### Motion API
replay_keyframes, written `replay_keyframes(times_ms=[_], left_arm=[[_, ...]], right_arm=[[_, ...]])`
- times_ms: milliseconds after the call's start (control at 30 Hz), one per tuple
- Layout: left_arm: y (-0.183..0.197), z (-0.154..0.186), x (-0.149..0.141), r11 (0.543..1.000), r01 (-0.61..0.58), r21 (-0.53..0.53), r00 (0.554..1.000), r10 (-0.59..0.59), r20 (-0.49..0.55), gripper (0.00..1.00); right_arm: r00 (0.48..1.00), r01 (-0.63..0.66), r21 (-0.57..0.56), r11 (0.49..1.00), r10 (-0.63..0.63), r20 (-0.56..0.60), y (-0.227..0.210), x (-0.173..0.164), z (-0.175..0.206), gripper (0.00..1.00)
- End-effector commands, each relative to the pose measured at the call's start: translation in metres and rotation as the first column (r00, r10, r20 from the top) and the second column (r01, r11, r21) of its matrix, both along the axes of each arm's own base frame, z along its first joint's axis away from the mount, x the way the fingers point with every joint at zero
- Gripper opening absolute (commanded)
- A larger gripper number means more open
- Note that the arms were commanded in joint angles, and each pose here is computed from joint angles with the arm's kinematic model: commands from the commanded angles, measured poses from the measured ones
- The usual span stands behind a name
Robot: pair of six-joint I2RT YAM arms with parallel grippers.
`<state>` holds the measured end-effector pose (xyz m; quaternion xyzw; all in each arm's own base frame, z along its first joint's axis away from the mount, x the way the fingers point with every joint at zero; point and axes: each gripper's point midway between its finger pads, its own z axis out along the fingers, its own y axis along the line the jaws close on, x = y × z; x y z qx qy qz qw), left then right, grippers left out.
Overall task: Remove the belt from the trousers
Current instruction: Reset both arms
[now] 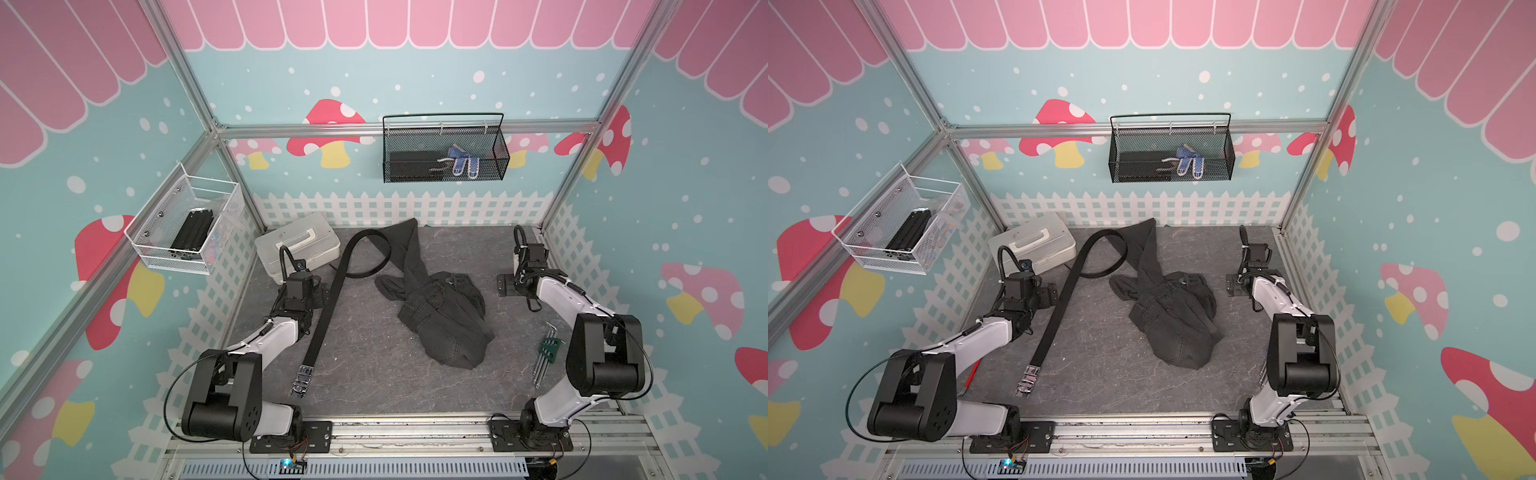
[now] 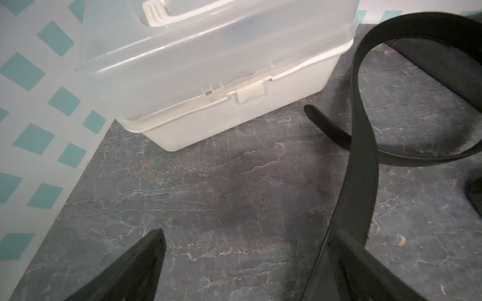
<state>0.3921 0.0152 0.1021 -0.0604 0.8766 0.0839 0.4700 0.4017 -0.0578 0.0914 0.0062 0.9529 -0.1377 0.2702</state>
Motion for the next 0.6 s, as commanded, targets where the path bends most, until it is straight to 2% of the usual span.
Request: replay_keyframes(times_ms=[0, 33, 67, 133, 233, 267, 367, 433, 567], left_arm=[[0.0, 0.031, 0.019, 1.0, 0.01, 0.02, 0.965, -0.015, 0.261, 0.99], [0.004, 0.023, 0.017, 1.0, -0.011, 0.012, 0.965, 0.007, 0.262, 0.99], [0.007, 0.022, 0.017, 1.0, -0.017, 0.005, 0.956, 0.014, 0.293, 0.99], [0.007, 0.02, 0.013, 1.0, 0.002, -0.026, 0.961, 0.005, 0.277, 0.99], [-0.003, 0.018, 0.007, 0.997, 0.077, -0.01, 0.93, -0.069, 0.36, 0.99], [-0.003, 0.016, 0.004, 0.997, 0.08, -0.022, 0.939, -0.068, 0.338, 0.99], [-0.009, 0.019, 0.002, 0.993, 0.119, -0.011, 0.92, -0.106, 0.378, 0.99], [-0.011, 0.016, 0.002, 0.991, 0.132, -0.015, 0.927, -0.118, 0.355, 0.99], [-0.018, 0.016, 0.004, 0.985, 0.172, -0.011, 0.925, -0.158, 0.345, 0.99]], right_arm=[[0.988, -0.005, -0.109, 0.994, 0.022, 0.153, -0.015, 0.014, 0.02, 0.99], [0.962, -0.04, -0.045, 0.998, 0.051, 0.267, -0.005, 0.018, 0.024, 0.99], [0.915, -0.069, -0.003, 0.998, 0.064, 0.399, 0.003, 0.018, 0.036, 0.99], [0.824, -0.137, 0.013, 0.99, 0.107, 0.557, 0.016, 0.016, 0.054, 0.99], [0.826, -0.136, 0.007, 0.991, 0.109, 0.553, 0.015, 0.02, 0.056, 0.99], [0.814, -0.171, 0.008, 0.985, 0.137, 0.565, 0.02, 0.021, 0.057, 0.98], [0.802, -0.247, 0.065, 0.967, 0.166, 0.574, 0.037, 0.018, 0.057, 0.99], [0.822, -0.217, 0.103, 0.971, 0.124, 0.556, 0.035, 0.007, 0.048, 0.99], [0.785, -0.166, 0.082, 0.983, 0.081, 0.614, 0.026, -0.01, 0.03, 0.99]])
